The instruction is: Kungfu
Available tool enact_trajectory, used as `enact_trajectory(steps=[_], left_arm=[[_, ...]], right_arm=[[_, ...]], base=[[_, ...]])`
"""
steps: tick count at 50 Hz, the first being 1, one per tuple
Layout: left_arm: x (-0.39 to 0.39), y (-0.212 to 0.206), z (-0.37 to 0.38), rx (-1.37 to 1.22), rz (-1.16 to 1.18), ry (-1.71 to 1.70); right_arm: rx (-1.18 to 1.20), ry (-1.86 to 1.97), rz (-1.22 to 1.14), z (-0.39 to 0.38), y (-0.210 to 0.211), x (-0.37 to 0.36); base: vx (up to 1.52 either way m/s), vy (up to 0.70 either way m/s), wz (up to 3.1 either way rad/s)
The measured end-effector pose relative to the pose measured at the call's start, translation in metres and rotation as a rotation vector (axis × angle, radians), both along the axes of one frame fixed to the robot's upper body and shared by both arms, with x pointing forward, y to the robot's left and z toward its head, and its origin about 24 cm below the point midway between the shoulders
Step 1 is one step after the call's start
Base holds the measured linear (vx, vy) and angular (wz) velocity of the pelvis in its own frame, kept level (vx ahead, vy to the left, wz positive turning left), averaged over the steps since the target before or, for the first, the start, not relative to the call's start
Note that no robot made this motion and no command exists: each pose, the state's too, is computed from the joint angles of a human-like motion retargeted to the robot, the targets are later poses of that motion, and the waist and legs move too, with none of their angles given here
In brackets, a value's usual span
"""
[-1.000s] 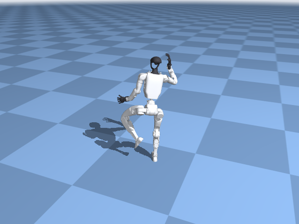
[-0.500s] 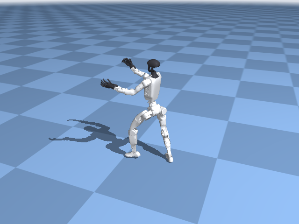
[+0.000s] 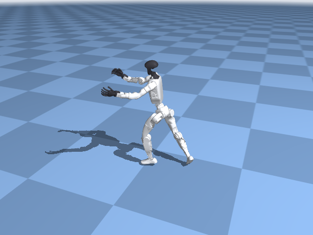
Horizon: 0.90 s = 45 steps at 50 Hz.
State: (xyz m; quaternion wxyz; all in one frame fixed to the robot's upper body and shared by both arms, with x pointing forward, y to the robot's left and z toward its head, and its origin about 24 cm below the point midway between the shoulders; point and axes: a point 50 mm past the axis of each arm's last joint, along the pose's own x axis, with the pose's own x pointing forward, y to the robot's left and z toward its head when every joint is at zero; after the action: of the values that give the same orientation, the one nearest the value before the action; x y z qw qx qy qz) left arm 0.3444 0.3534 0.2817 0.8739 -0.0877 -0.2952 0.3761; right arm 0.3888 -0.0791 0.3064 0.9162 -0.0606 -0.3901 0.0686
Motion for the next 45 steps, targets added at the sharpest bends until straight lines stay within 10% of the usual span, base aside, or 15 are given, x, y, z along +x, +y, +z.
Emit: enact_trajectory(steps=[7, 12, 20, 28, 35, 45], left_arm=[[0.008, -0.053, -0.204, -0.069, -0.334, 0.616], [-0.105, -0.164, -0.391, -0.550, -0.784, 1.323], [-0.155, -0.331, -0.401, -0.581, -1.084, 1.271], [-0.134, -0.344, -0.376, 0.099, -1.696, 1.329], [-0.141, -0.340, -0.379, -0.021, -1.679, 1.226], [-0.116, -0.340, -0.353, 0.324, -1.628, 1.088]], right_arm=[[-0.009, 0.798, -0.058, -0.239, -0.047, -0.018], [-0.053, 1.892, -0.247, -0.451, -0.098, -0.209], [-0.661, 3.290, -0.350, -0.394, -0.198, -0.593], [-0.302, 3.661, -0.501, -0.279, -0.171, -0.725], [0.102, 3.394, -0.714, -0.310, -0.179, -0.705], [-0.183, 2.678, -0.317, -0.420, -0.199, -0.563]], base=[[0.43, 0.13, 1.40], [0.23, 0.13, 0.51], [0.17, 0.10, 0.63], [0.19, -0.13, 0.40], [0.18, -0.05, -0.30], [0.23, -0.07, -0.26]])
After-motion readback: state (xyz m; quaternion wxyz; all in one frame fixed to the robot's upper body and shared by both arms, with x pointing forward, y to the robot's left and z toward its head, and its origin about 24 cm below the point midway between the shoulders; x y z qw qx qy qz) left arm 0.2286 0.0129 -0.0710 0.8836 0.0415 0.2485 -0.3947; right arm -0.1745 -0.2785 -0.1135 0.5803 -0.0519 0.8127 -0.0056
